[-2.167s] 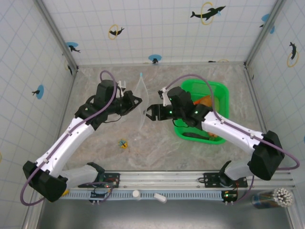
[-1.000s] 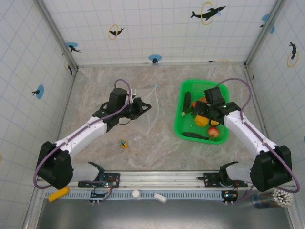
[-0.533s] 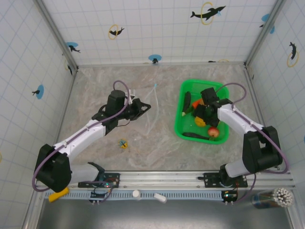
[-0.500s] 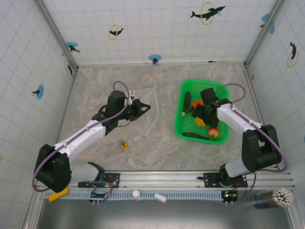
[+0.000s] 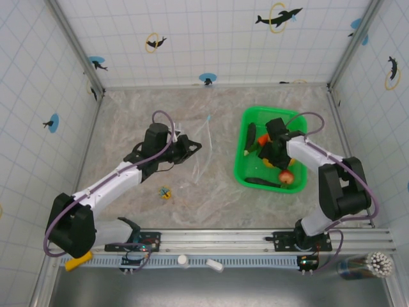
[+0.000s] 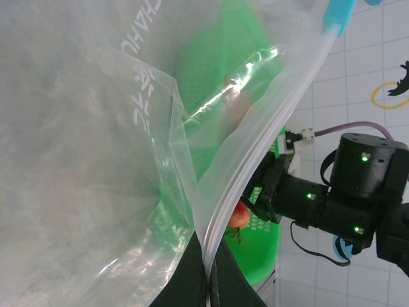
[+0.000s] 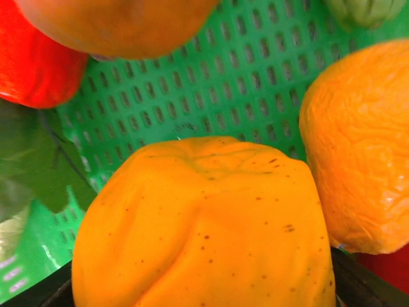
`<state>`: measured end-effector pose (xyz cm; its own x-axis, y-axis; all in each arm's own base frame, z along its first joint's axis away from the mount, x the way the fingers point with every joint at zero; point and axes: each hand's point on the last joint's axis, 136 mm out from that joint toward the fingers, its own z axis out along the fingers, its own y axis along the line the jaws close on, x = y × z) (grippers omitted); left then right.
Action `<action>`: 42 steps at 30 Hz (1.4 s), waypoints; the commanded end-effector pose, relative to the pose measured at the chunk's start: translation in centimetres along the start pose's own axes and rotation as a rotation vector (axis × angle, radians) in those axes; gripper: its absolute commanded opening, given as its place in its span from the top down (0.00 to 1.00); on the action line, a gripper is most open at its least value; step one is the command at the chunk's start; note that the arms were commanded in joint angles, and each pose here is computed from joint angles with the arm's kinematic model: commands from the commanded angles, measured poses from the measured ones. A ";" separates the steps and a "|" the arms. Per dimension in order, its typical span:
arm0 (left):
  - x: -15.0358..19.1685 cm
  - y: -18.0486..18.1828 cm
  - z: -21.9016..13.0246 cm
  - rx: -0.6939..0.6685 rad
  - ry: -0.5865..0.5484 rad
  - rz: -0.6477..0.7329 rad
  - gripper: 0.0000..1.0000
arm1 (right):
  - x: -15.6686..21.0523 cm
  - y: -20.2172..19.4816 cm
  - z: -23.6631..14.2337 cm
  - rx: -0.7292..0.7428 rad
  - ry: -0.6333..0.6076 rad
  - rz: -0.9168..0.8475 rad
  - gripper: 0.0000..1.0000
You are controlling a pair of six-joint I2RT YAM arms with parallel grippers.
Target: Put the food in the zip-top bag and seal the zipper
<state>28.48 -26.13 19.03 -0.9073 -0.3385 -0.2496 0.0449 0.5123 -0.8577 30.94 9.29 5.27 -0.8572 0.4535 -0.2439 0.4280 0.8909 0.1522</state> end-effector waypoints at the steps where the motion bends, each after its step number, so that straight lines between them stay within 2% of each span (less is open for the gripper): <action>1: -0.6 -1.2 -0.6 0.005 -0.012 0.036 1.00 | -2.0 0.9 -4.1 -0.040 -0.110 -0.029 0.28; 4: -0.5 -1.7 -0.7 0.004 0.002 0.048 1.00 | -2.1 1.2 -6.7 -0.091 -0.173 -0.080 0.28; 6: -0.6 -2.6 -0.8 0.020 0.006 0.056 1.00 | -2.0 1.9 -8.5 -0.154 -0.211 -0.128 0.34; 9: -0.7 -4.1 -1.2 0.041 0.004 0.072 1.00 | -1.8 4.1 -12.2 -0.283 -0.288 -0.217 0.35; 12: -1.1 -5.4 -1.6 0.059 -0.007 0.085 1.00 | -0.6 8.0 -16.7 -0.450 -0.347 -0.324 0.35; 15: -1.1 -5.7 -1.5 0.056 -0.001 0.086 1.00 | 1.8 12.8 -21.5 -0.681 -0.393 -0.439 0.35; 19: -0.9 -5.7 -1.1 0.051 0.017 0.084 1.00 | 5.7 18.0 -26.4 -0.971 -0.399 -0.535 0.35; 21: -0.7 -5.1 -0.9 0.030 0.023 0.083 1.00 | 6.6 19.7 -27.5 -1.065 -0.380 -0.541 0.35; 22: -1.3 -6.3 -1.2 0.047 0.009 0.103 1.00 | 6.8 20.5 -27.9 -1.109 -0.371 -0.540 0.35; 28: -1.4 -7.2 -1.7 0.052 0.012 0.134 1.00 | 7.8 23.3 -28.6 -1.270 -0.322 -0.509 0.35; 35: -1.6 -9.7 -2.7 0.117 0.011 0.164 1.00 | 8.8 24.3 -26.6 -1.238 -0.302 -0.511 0.36; 42: -2.0 -11.2 -3.8 0.124 -0.002 0.191 1.00 | 6.7 22.3 -21.1 -0.961 -0.379 -0.482 0.36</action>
<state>28.99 -27.99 27.93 -0.8942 -0.2721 -0.3556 0.1872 0.4941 -0.8490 27.53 33.20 30.13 -0.6740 0.2107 -0.7080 -0.5216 0.5429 0.6582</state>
